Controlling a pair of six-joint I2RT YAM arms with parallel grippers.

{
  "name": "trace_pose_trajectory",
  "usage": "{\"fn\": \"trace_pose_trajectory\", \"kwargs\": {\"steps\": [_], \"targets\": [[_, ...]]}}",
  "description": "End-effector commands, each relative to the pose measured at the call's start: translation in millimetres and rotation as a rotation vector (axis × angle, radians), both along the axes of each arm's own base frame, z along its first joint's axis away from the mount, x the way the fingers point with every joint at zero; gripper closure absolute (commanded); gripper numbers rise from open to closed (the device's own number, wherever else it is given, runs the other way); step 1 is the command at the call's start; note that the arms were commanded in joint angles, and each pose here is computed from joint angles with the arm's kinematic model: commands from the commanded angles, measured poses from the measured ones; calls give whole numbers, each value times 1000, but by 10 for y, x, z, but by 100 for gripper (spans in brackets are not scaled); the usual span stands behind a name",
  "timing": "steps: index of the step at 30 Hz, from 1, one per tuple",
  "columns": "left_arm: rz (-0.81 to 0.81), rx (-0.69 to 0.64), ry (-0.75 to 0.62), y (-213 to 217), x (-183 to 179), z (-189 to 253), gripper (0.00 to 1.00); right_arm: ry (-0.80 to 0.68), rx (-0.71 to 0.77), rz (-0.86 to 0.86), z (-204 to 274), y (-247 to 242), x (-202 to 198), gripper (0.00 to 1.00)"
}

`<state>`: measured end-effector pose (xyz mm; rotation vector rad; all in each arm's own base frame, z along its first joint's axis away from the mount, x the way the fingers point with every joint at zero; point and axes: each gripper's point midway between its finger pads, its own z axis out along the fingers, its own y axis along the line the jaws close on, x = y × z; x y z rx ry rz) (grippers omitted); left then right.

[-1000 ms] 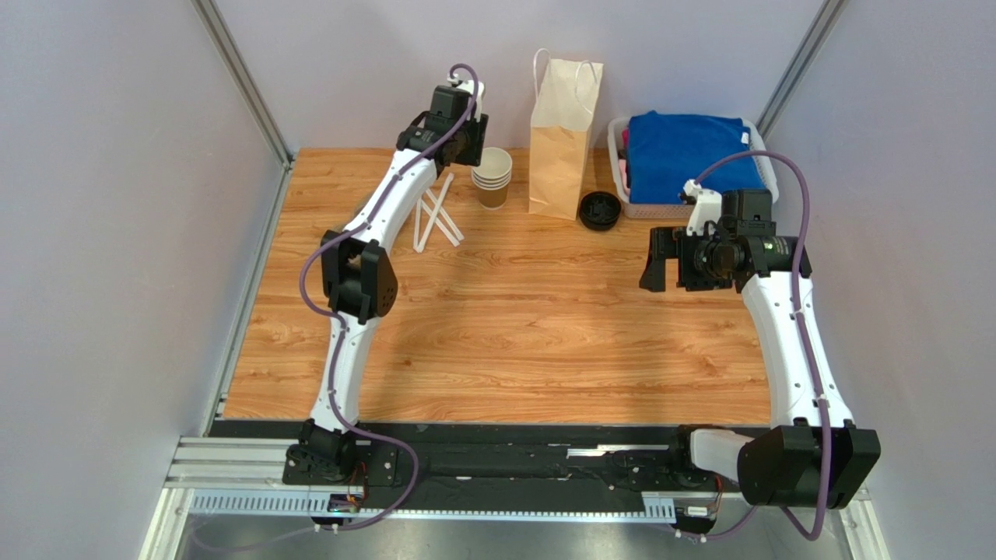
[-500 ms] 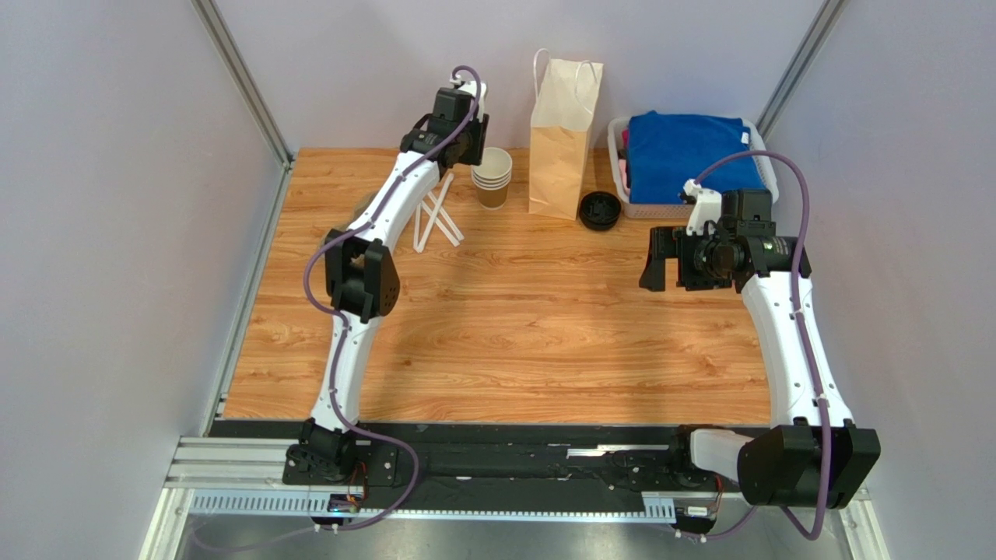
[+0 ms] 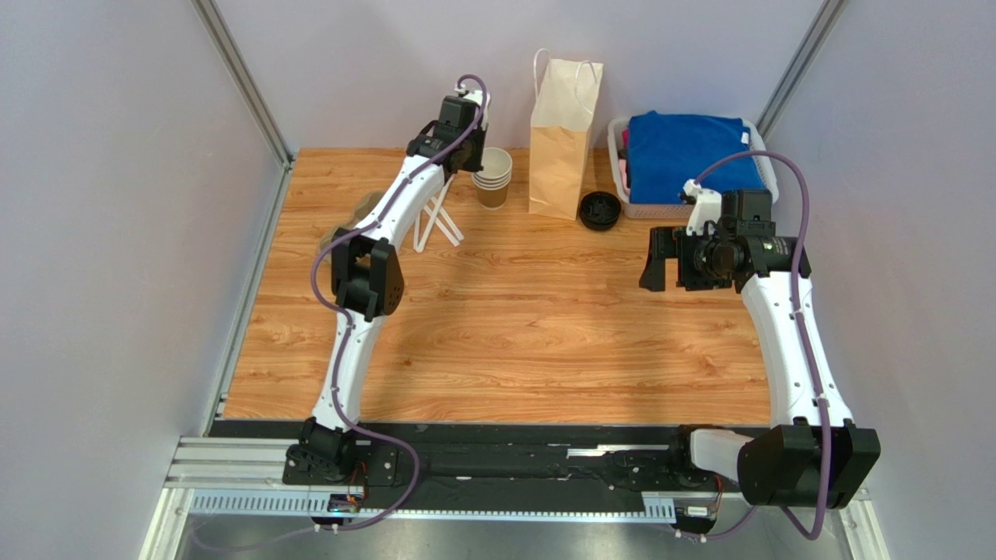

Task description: Pack the takeout coffee

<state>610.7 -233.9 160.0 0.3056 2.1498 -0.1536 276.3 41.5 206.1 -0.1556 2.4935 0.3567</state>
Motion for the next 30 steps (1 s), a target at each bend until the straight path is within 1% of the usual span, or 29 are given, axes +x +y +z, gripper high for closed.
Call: {"fn": "trace_pose_trajectory", "kwargs": {"steps": [1,2,5,8,15,24,26,30], "targets": [[0,-17,-59,-62,75,167,76,-32,-2,-8,32,-21,42,0],[4,-17,-61,-56,73,184,84,-34,-3,-7,35,-19,40,0],[1,-24,-58,-61,53,218,93,-33,-2,-8,28,-19,42,0],[-1,-32,-56,-66,30,255,100,-30,1,-6,25,-13,43,0],[-1,-69,-56,-63,-94,515,100,-34,5,-7,38,-7,46,0],[-8,-174,-26,-86,-400,919,100,-35,13,-3,22,9,45,0],[-3,-190,-20,-81,-452,970,100,-34,22,4,21,26,48,0],[-12,-197,20,-90,-548,911,100,-35,34,9,31,50,64,0]]}}
